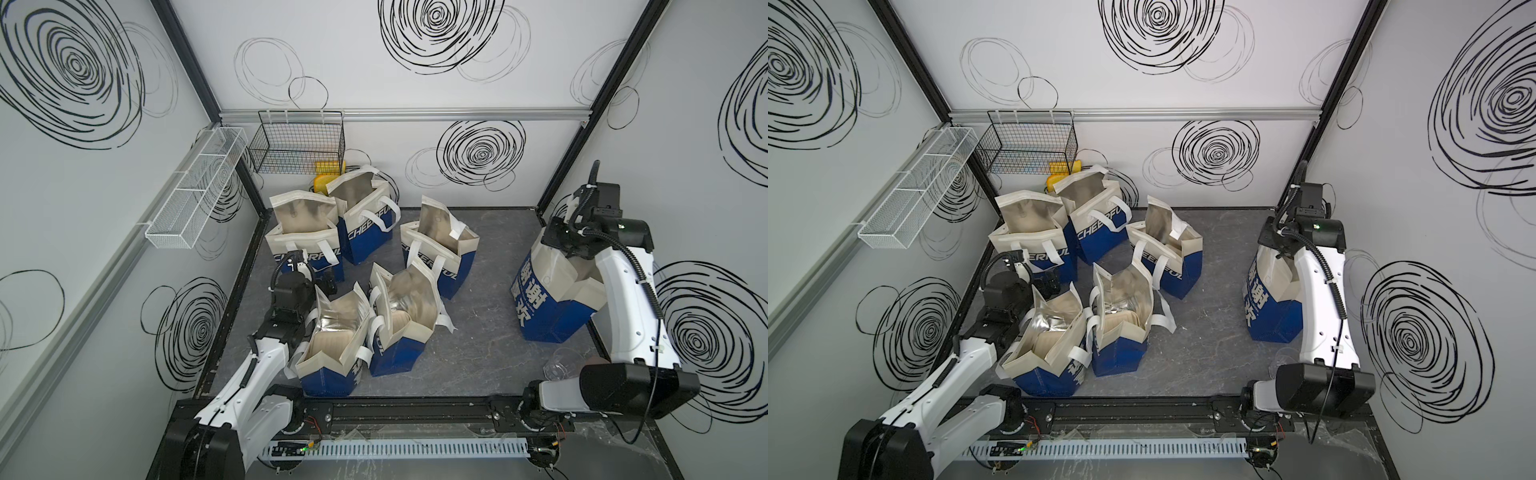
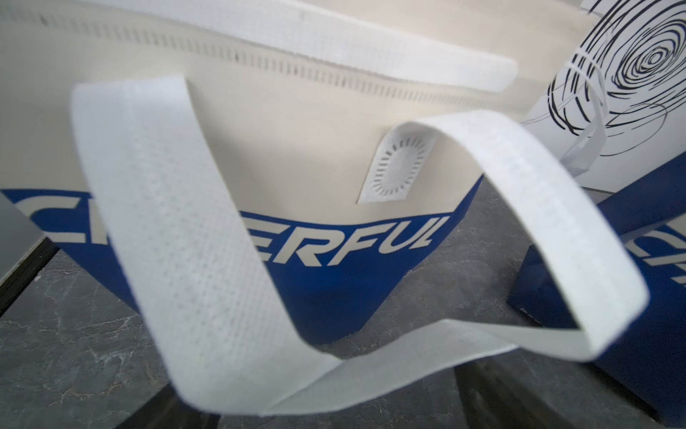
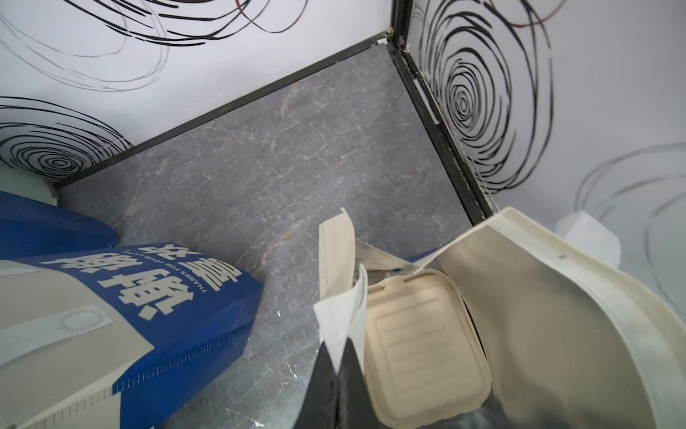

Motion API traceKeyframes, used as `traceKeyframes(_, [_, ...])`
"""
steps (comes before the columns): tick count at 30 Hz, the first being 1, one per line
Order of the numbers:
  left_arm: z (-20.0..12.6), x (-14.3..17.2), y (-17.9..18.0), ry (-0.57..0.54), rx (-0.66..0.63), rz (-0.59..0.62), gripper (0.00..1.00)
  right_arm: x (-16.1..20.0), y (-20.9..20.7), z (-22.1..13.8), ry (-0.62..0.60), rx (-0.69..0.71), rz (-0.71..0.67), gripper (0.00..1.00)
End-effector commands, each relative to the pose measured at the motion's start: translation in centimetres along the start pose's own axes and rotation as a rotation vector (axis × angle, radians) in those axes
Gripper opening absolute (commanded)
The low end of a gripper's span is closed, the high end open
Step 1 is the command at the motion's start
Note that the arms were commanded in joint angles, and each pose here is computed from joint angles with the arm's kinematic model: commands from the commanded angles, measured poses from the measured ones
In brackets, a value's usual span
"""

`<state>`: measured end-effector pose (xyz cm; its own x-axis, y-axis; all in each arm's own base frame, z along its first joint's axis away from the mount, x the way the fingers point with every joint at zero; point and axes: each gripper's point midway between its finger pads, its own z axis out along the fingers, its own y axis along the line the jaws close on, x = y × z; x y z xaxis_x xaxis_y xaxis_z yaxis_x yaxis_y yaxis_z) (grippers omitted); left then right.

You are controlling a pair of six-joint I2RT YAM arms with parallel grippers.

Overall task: Open the takeout bag
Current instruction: Place the takeout bag at the center of the board.

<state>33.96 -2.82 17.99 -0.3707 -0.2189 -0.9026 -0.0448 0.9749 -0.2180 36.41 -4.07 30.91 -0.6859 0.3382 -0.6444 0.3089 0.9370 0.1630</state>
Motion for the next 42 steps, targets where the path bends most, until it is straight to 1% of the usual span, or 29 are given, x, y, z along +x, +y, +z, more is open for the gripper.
traceKeyframes(1, [-0.8, -1.8, -0.9, -0.056, 0.026, 0.03, 0.98, -3.2, 2.1, 1.6, -0.102, -0.031, -0.01, 0.0])
traceKeyframes(9, [-1.6, -1.0, -0.9, -0.042, 0.038, 0.037, 0.98, -8.2, 7.9, 5.0, -0.183, -0.09, -0.131, 0.0])
traceKeyframes(15, [-2.2, -1.3, -1.1, -0.048, 0.05, 0.031, 0.98, -9.9, 11.4, 8.2, -0.2, -0.154, -0.188, 0.0])
traceKeyframes(22, [-2.7, -1.9, -0.9, -0.05, 0.039, 0.088, 0.97, -10.8, 14.1, 13.1, -0.159, -0.198, -0.22, 0.0])
traceKeyframes(27, [-3.5, -2.5, -0.1, -0.062, 0.01, 0.091, 0.98, -11.3, 14.9, 13.9, -0.163, -0.218, -0.21, 0.0])
traceKeyframes(28, [-3.6, -2.7, 0.1, -0.067, 0.002, 0.089, 0.97, -11.3, 15.0, 13.8, -0.162, -0.221, -0.21, 0.06])
traceKeyframes(29, [-3.7, -2.9, 0.4, -0.076, -0.005, 0.082, 0.98, -11.4, 15.0, 13.5, -0.165, -0.226, -0.21, 0.14])
traceKeyframes(31, [-3.9, -3.3, 0.7, -0.088, -0.015, 0.07, 0.98, -11.3, 15.0, 13.2, -0.162, -0.225, -0.211, 0.21])
traceKeyframes(33, [-4.0, -3.8, 1.0, -0.104, -0.022, 0.06, 0.98, -11.3, 14.9, 12.6, -0.159, -0.227, -0.218, 0.47])
traceKeyframes(34, [-4.0, -3.9, 1.0, -0.107, -0.023, 0.056, 0.97, -11.3, 14.8, 12.3, -0.163, -0.223, -0.223, 0.55])
traceKeyframes(35, [-4.1, -4.2, 1.0, -0.114, -0.023, 0.051, 0.98, -11.4, 14.7, 11.8, -0.169, -0.219, -0.229, 0.6])
traceKeyframes(36, [-4.1, -4.4, 1.0, -0.12, -0.022, 0.045, 0.97, -11.6, 14.6, 11.3, -0.179, -0.22, -0.235, 0.64])
traceKeyframes(39, [-4.0, -5.2, 0.8, -0.14, -0.014, 0.036, 0.98, -12.5, 14.5, 9.5, -0.217, -0.227, -0.245, 0.71])
traceKeyframes(42, [-4.0, -6.2, 0.5, -0.156, -0.001, 0.025, 0.98, -13.1, 14.4, 8.2, -0.245, -0.227, -0.247, 0.75])
